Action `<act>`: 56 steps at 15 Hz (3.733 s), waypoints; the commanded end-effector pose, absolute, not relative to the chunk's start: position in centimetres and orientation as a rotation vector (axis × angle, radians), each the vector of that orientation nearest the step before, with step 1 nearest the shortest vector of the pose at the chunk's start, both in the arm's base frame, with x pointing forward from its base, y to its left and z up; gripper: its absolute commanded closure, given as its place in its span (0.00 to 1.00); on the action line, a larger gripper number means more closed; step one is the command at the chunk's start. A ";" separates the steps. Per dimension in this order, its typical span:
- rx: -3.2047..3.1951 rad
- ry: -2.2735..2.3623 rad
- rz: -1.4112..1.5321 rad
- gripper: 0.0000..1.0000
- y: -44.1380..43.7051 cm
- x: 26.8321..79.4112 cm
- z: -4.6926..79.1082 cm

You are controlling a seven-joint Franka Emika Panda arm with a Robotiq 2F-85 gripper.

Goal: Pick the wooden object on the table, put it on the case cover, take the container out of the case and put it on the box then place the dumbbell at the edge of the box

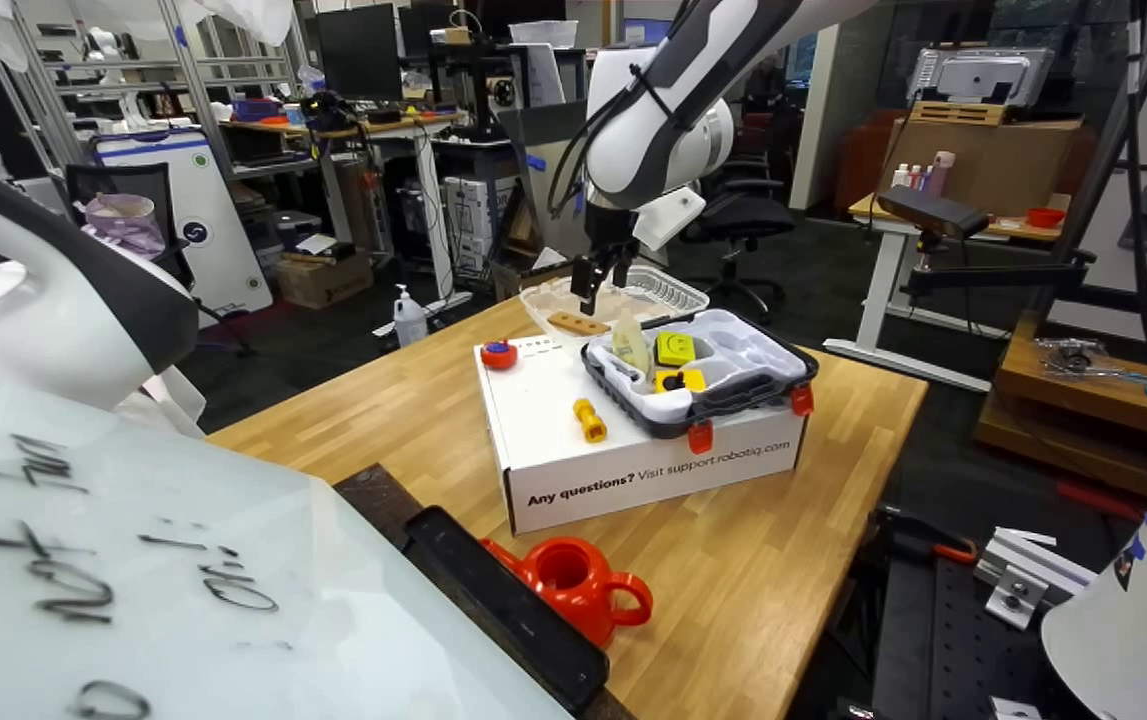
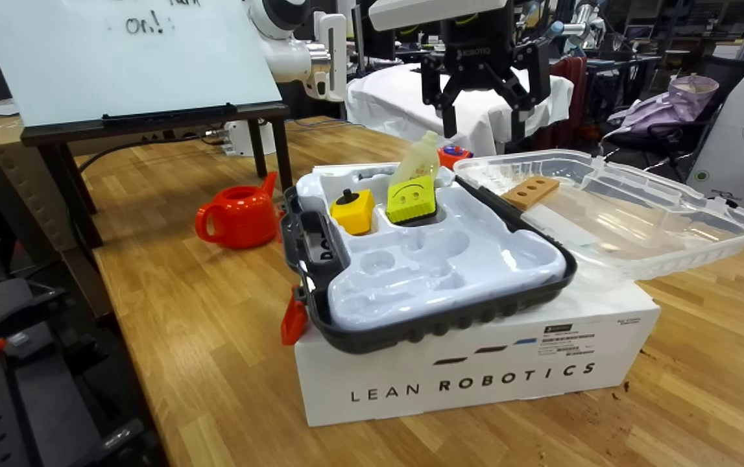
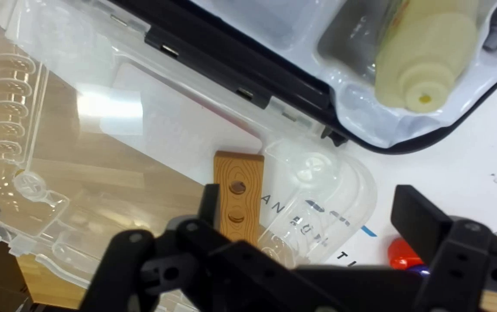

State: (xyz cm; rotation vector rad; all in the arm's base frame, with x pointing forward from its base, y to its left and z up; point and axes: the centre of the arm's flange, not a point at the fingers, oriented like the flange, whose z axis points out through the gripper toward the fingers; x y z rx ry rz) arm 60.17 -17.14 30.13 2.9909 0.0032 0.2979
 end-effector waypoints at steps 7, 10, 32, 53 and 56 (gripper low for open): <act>3.034 0.166 0.142 0.00 -15.3 57.3 29.6; 3.045 0.222 0.122 0.00 -14.7 56.4 30.6; 3.033 0.243 0.056 0.00 -13.9 56.9 29.7; 3.055 0.243 0.126 0.92 -13.0 56.7 31.9; 3.049 0.285 0.214 0.92 -11.7 56.8 34.6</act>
